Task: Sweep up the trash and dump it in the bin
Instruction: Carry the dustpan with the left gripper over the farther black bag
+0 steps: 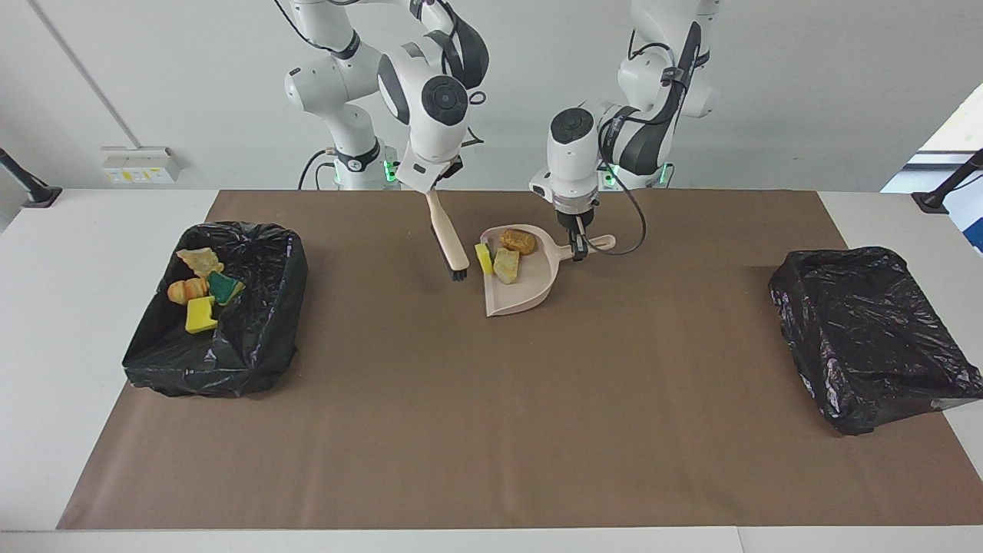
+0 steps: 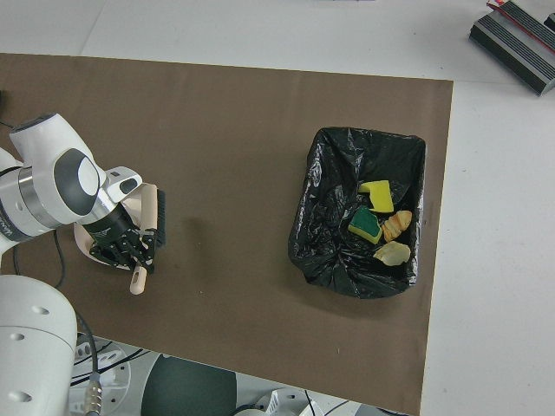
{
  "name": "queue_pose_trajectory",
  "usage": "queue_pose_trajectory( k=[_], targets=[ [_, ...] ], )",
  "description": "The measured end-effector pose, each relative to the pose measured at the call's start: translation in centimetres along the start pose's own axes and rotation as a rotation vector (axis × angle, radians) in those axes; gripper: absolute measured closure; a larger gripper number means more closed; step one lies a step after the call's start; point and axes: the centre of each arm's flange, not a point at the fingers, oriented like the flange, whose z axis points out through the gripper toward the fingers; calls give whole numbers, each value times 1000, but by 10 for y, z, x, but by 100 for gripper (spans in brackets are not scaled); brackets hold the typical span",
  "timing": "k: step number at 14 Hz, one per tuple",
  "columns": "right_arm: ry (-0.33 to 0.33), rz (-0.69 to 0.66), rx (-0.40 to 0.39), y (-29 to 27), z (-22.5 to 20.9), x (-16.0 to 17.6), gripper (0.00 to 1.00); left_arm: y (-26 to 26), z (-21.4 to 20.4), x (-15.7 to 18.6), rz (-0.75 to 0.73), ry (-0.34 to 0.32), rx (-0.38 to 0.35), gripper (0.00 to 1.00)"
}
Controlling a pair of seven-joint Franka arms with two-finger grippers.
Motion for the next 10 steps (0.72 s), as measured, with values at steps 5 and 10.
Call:
queue_pose_trajectory(
  k=[5,10],
  targets=[
    [1,3,-3,1,-1,1,74,-43,-14,-43,44,54,21,67],
    [0,5,-2,2,-1,1,74,-95,-39,-114,35,127,34,67]
  ],
)
